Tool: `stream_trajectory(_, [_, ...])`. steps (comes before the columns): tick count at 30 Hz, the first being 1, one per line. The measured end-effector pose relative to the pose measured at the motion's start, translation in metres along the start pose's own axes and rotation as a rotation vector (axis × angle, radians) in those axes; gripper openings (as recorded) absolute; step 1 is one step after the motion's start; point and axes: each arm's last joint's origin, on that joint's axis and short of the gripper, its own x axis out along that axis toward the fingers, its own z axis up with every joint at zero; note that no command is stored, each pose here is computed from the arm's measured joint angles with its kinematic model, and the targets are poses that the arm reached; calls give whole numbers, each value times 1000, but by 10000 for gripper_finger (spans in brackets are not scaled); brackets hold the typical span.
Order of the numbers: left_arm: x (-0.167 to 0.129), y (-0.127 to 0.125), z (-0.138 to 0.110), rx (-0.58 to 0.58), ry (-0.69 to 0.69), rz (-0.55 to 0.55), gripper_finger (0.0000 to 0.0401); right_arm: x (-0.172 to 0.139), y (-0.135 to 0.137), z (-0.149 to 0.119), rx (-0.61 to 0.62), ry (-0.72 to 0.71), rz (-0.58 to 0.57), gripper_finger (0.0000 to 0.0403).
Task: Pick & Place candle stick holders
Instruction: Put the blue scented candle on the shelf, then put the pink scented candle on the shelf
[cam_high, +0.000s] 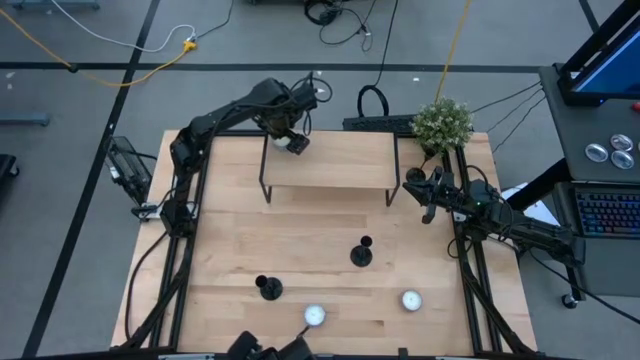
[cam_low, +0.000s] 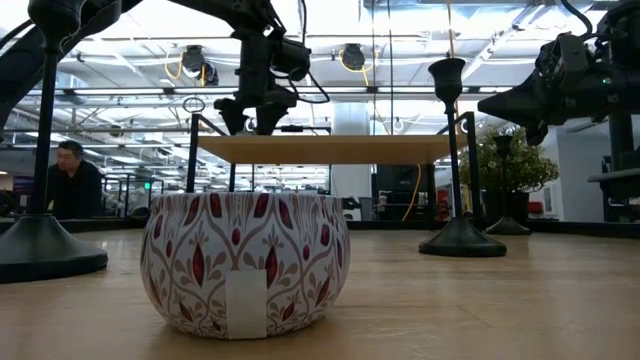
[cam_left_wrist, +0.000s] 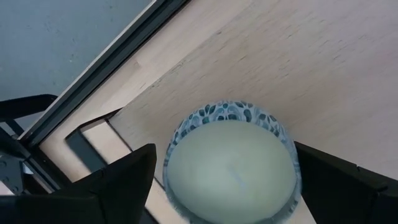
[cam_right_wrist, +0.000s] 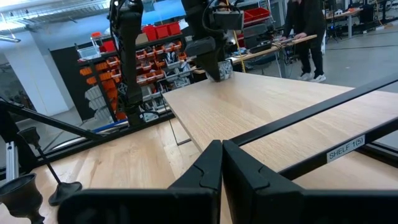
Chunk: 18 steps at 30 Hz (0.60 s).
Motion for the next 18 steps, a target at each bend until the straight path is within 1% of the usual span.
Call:
stream_trajectory(5, [-19, 8, -7, -17, -57, -16, 363, 0, 0, 0, 0, 0, 0, 4])
stream_trajectory(9, [-42, 17, -16, -34, -127, -36, 363, 0, 0, 0, 0, 0, 0, 4])
stream_trajectory(14, [-87, 29, -33, -73, -294, -87, 363, 0, 0, 0, 0, 0, 0, 4])
stream_trajectory(18, [-132, 38, -59, -99, -464, -166, 363, 0, 0, 0, 0, 0, 0, 4])
